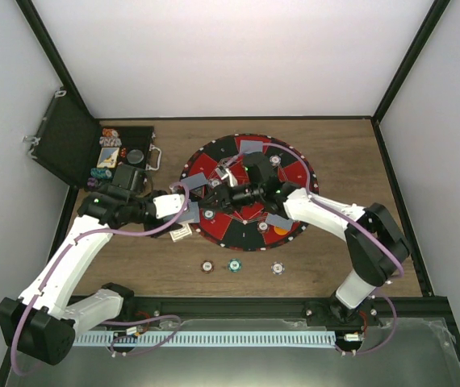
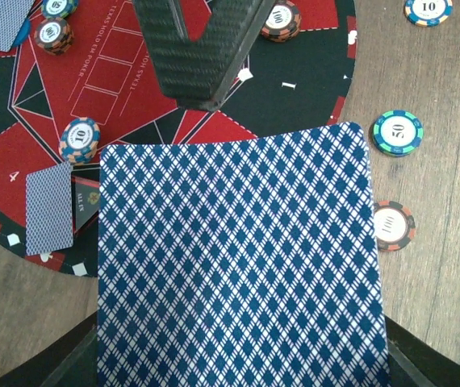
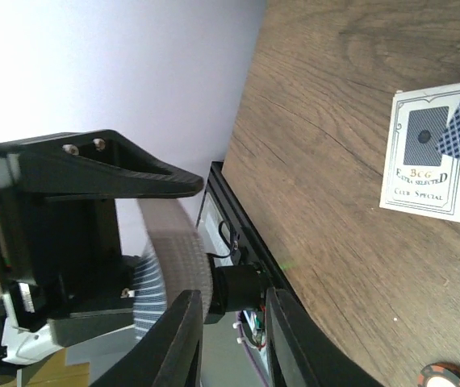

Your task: Distribute texas hold em gaming equipment

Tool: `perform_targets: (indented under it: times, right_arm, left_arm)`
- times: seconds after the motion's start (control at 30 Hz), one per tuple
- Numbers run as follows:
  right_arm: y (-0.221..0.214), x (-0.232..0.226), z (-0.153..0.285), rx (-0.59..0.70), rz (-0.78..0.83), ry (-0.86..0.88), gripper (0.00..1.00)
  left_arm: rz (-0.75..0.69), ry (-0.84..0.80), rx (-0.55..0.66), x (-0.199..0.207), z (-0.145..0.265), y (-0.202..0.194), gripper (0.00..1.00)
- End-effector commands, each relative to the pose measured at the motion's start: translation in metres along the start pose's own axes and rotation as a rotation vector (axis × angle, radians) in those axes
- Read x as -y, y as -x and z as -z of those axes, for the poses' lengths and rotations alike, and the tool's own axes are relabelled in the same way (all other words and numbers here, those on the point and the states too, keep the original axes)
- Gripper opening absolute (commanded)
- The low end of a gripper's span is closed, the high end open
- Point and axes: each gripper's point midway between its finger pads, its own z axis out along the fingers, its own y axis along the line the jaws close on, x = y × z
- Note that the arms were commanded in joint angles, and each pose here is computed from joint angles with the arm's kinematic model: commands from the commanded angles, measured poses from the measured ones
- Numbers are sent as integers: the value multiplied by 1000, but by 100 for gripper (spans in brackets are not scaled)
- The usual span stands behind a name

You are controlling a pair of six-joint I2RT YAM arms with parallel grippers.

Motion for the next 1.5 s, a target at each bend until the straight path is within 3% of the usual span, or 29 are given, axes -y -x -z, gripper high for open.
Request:
perform_targets:
  times: [0.0, 0.1, 0.23, 0.4, 0.57, 0.87, 1.0, 1.27, 1.47]
  right_arm:
    - [4, -14, 8, 25, 30, 7, 24]
    - [-1, -9, 9, 20, 36, -8, 49]
    - [0, -15, 13, 42, 49, 19, 70]
    - [8, -3, 14, 79, 42, -56, 76]
    - [16, 52, -6, 61, 36, -234, 79]
    - [29, 100, -52, 12, 45, -360, 78]
    - [28, 94, -55, -2, 39, -313, 80]
    - [27, 39, -9, 84, 62, -182, 85]
    - [9, 9, 4, 66, 53, -61, 85]
  left_arm:
    - [-25, 19, 29, -3, 2, 5, 6]
    - [-25, 19, 15, -2, 0, 1, 6]
    - [-27, 21, 14, -2, -1, 0, 6]
    - [-27, 20, 19, -2, 1, 2, 6]
    - [-25, 23, 19, -1, 5, 3, 5]
    - [6, 25, -37, -1, 3, -10, 4]
    - [0, 32, -40, -2, 4, -12, 4]
    - [-11, 24, -32, 1, 1, -13, 4]
    - [-11, 22, -24, 0, 0, -11, 5]
